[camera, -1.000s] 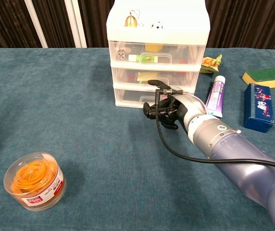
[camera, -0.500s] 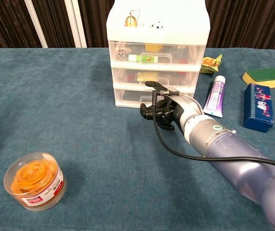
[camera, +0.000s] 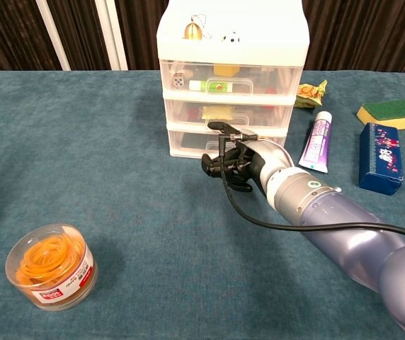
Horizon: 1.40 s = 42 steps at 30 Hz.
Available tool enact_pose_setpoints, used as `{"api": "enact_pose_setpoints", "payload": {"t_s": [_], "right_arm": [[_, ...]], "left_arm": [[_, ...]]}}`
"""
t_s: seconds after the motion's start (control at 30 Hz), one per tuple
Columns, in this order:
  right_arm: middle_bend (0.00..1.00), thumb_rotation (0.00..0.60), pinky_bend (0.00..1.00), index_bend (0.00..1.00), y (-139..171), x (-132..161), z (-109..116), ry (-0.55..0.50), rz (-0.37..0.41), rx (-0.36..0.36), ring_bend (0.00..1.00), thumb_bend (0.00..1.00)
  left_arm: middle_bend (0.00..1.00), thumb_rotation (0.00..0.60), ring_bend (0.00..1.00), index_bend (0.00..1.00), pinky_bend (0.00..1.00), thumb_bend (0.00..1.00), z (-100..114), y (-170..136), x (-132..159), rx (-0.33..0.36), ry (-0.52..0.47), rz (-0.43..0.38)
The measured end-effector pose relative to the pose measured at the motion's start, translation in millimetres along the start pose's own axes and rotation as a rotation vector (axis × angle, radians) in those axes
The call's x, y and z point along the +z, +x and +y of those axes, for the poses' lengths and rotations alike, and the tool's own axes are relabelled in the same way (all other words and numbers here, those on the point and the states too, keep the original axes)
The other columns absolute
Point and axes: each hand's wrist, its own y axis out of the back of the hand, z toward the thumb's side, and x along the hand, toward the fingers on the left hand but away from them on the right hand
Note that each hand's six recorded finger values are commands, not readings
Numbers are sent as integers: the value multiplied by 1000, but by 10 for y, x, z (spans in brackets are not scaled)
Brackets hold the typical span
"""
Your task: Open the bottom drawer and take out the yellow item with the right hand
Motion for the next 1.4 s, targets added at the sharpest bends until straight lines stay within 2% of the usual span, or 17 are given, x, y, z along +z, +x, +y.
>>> {"api": "enact_pose_setpoints", "payload": {"t_s": [0.93,1.4], "right_arm": [[921,600,1000,0,-104,49,-3,1,-1,18,1000,640],[921,600,1000,0,-95,49,-36,-34,-8,63,1000,640]], "left_arm": [[2,600,0,67,0,399,8,0,-15,5,10,3],[2,600,0,67,0,399,7,0,-21,6,13,9]]}}
